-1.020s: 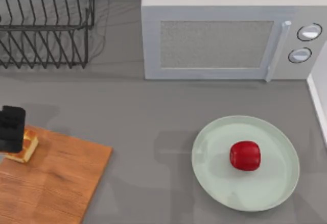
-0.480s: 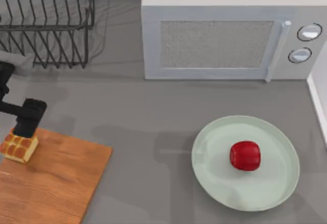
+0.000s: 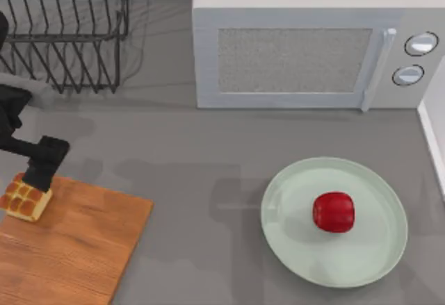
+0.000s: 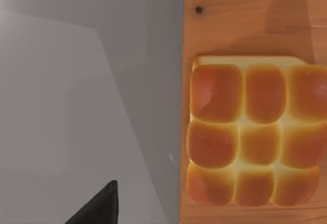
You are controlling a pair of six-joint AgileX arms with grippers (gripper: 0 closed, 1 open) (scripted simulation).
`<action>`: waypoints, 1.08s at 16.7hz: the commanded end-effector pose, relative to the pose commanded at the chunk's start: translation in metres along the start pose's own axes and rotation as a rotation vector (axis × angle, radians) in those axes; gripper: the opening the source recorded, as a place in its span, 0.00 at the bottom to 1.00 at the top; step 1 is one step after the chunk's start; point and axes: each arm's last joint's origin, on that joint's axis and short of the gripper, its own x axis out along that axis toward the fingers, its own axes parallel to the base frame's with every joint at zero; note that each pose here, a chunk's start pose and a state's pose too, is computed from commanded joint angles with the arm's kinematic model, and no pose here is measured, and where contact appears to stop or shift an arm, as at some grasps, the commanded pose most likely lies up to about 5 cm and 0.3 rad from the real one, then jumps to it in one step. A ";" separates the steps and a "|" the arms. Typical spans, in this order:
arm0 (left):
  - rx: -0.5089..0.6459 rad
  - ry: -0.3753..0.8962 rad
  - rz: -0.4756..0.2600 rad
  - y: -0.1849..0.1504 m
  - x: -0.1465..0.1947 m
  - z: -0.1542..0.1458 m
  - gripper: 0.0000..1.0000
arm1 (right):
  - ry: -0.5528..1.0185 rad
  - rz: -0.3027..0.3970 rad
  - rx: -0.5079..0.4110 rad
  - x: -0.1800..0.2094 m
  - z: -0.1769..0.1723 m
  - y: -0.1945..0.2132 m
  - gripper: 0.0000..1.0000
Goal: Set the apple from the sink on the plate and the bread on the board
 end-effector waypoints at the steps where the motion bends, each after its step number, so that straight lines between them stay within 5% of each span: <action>1: -0.006 -0.002 0.001 0.001 0.000 -0.001 1.00 | 0.000 0.000 0.000 0.000 0.000 0.000 1.00; 10: 0.000 -0.005 0.001 0.000 0.065 0.001 1.00 | 0.000 0.000 0.000 0.000 0.000 0.000 1.00; 15: 0.000 0.000 0.000 0.000 0.070 0.000 1.00 | 0.000 0.000 0.000 0.000 0.000 0.000 1.00; 18: 0.000 0.000 0.000 0.000 0.070 0.000 0.77 | 0.000 0.000 0.000 0.000 0.000 0.000 1.00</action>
